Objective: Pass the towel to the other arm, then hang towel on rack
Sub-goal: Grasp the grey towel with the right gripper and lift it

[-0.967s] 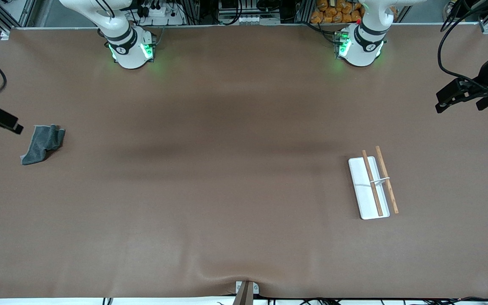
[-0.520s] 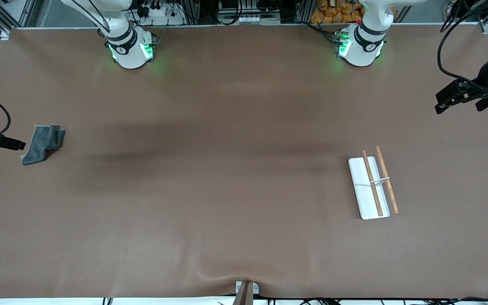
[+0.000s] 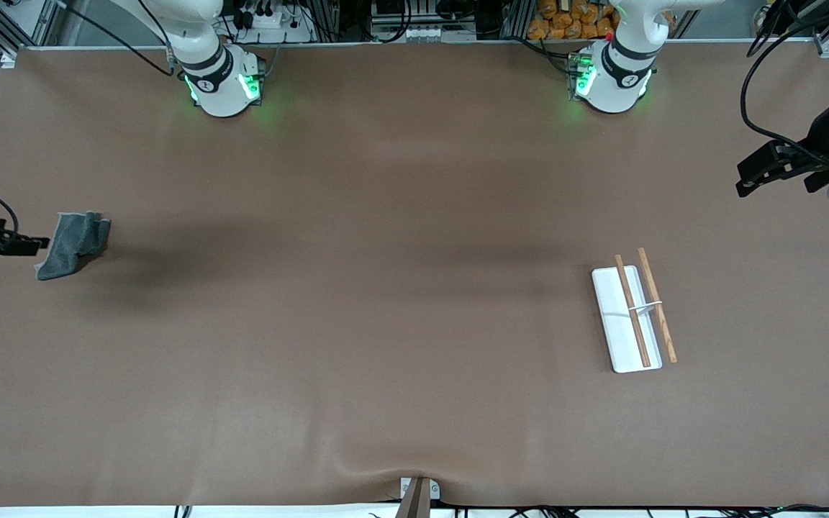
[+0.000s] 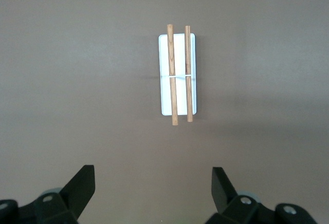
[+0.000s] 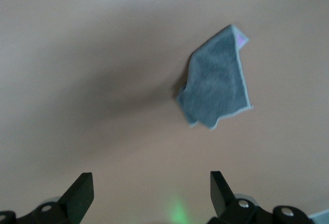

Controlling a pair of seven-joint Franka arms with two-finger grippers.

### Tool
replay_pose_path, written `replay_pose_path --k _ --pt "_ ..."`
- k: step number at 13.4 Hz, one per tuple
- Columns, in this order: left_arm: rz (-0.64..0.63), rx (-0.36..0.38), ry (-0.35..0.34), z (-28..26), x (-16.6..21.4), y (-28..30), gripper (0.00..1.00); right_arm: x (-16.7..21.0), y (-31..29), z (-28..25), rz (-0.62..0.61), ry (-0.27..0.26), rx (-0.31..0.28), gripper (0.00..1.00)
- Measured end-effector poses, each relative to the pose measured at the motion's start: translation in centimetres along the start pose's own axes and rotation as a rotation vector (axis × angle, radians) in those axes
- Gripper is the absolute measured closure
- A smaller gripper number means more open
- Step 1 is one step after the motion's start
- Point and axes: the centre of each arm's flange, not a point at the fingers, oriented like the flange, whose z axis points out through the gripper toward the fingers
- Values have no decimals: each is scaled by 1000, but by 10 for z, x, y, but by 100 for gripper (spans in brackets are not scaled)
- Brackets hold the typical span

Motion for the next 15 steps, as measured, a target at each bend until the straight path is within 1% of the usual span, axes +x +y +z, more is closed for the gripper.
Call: replay_pose_path --k 2,5,8,10,11,12,13,15 --pt "0 0 0 0 0 0 0 13 2 37 -6 15 -33 0" --pt "-4 1 -7 1 0 -2 0 21 8 84 -11 50 -43 0" --pt "-6 1 -8 1 0 -3 0 28 22 112 -8 61 -49 3" --pt "-6 1 -9 1 0 -3 0 34 34 128 -29 60 -46 24" --pt "-6 1 -10 1 0 -3 0 36 39 134 -35 55 -44 28" --pt "-6 2 -11 2 0 -3 0 38 42 137 -39 55 -43 28" --pt "-5 2 -13 3 0 -3 0 38 42 138 -40 61 -43 30" --pt "-3 2 -17 5 1 -2 0 39 39 140 -47 74 -41 30"
